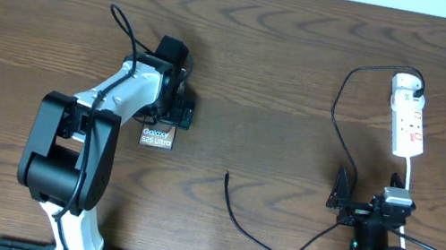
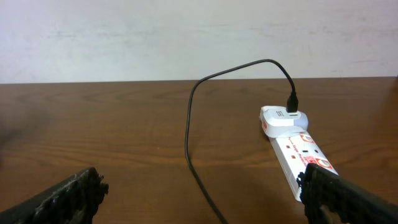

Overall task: Plug charger to phone and switch on socket
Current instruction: 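Lower the left gripper and close it on the phone's long edges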

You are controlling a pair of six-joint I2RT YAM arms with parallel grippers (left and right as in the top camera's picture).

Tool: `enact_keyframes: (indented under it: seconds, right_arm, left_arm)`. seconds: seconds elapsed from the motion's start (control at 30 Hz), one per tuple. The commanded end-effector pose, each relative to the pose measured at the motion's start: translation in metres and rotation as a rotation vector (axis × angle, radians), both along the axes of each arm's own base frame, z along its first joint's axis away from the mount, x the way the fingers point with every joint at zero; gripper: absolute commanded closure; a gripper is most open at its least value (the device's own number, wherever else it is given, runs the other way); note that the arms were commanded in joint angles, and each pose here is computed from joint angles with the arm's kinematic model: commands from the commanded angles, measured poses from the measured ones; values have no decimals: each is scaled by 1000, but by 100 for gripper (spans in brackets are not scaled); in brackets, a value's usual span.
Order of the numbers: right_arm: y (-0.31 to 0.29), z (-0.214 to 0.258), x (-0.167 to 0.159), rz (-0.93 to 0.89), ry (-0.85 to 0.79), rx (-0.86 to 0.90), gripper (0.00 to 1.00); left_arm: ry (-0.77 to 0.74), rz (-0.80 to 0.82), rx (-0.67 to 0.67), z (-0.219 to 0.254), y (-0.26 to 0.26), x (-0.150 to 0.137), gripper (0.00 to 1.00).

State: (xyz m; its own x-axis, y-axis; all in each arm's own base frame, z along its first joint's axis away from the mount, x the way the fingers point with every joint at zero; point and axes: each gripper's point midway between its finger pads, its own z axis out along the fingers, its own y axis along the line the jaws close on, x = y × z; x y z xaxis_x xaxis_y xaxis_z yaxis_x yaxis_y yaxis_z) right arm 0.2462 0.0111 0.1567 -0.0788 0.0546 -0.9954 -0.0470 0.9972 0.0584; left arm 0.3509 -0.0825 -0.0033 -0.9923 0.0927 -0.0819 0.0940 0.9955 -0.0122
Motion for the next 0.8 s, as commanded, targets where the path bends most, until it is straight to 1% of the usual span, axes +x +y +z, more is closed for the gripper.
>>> enact_keyframes:
  seconds: [0.0, 0.33, 0.47, 0.5, 0.53, 0.77]
  right_arm:
    - [-1, 0, 0, -6, 0, -3, 1]
    - [-1, 0, 0, -6, 0, -3, 1]
    - [-1, -1, 0, -5, 1, -3, 1]
    - [-1, -1, 0, -5, 1, -3, 1]
    - [-1, -1, 0, -5, 1, -3, 1]
    - [-1, -1, 0, -5, 1, -3, 1]
  left_arm:
    - [61, -10, -58, -9, -9, -16, 2]
    - [57, -10, -59, -9, -9, -15, 2]
    - [50, -11, -61, -9, -10, -13, 1]
    - [48, -11, -61, -9, -10, -13, 5]
    - [46, -11, -62, -9, -10, -12, 7]
    - [47, -11, -62, -9, -10, -12, 8]
